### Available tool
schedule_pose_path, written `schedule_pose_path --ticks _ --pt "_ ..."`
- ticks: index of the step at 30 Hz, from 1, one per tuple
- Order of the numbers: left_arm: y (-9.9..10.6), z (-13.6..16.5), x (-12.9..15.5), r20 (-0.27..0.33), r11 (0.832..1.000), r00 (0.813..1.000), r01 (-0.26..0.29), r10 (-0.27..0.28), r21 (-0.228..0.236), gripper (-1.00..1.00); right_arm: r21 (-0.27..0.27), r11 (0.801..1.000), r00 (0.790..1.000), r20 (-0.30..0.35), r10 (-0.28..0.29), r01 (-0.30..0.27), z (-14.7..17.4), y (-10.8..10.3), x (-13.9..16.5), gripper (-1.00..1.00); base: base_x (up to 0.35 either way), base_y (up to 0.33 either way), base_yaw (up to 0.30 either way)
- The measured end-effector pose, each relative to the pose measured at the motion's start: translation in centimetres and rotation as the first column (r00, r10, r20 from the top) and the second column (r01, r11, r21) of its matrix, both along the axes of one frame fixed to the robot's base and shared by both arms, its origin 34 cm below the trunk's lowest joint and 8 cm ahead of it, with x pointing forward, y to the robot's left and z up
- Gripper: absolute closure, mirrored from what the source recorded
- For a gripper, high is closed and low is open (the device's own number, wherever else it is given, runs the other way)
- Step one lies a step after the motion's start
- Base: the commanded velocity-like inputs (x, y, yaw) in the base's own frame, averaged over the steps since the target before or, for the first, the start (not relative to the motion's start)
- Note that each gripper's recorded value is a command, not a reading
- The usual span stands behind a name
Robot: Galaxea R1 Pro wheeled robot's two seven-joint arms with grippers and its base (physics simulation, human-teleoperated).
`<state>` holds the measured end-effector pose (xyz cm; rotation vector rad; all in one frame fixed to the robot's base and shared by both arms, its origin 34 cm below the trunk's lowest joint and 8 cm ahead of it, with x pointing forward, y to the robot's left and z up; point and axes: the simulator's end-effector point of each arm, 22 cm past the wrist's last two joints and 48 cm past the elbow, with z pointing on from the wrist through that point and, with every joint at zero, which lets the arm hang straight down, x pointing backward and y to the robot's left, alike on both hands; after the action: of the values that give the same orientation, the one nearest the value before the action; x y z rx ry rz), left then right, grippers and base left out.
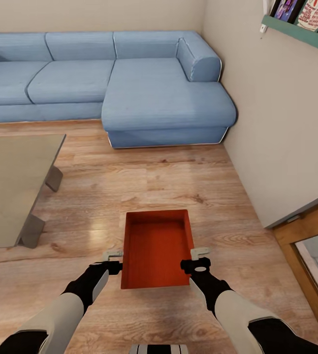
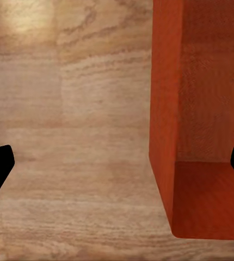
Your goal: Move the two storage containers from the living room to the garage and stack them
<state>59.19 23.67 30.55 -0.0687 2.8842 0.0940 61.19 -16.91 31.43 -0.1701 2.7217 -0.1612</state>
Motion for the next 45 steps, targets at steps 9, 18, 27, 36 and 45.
schedule_pose_path --ticks 9,18,27,36,45 --pt "0.09 0.01 0.04 0.001 1.0 1.0 0.0 0.0 0.001 -1.0 0.0 1.0 1.0 0.002 0.001 -0.001 0.03 0.01 0.07 -1.0 -0.001 0.002 0.0" --pt "0.08 0.01 0.02 0.001 1.0 1.0 0.001 -0.001 0.001 -1.0 0.0 1.0 1.0 0.003 0.002 -0.002 0.05 0.02 0.12 -1.0 0.0 -0.005 0.0" --pt "0.12 0.02 0.07 0.003 1.0 1.0 -0.001 0.001 0.001 -1.0 0.001 1.0 1.0 0.01 0.001 -0.001 0.28 0.05 0.6 -1.0 0.0 -0.124 0.0" --pt "0.1 0.02 0.07 0.003 1.0 1.0 -0.001 0.001 0.0 -1.0 -0.01 1.0 1.0 0.01 0.016 -0.015 0.32 0.0 0.66 -1.0 0.0 -0.004 0.0" --pt "0.1 0.01 0.05 0.002 1.0 1.0 -0.002 0.002 0.0 -1.0 -0.043 0.999 1.0 0.017 -0.009 0.01 0.49 -0.89 0.8 -1.0 0.0 0.0 0.001"
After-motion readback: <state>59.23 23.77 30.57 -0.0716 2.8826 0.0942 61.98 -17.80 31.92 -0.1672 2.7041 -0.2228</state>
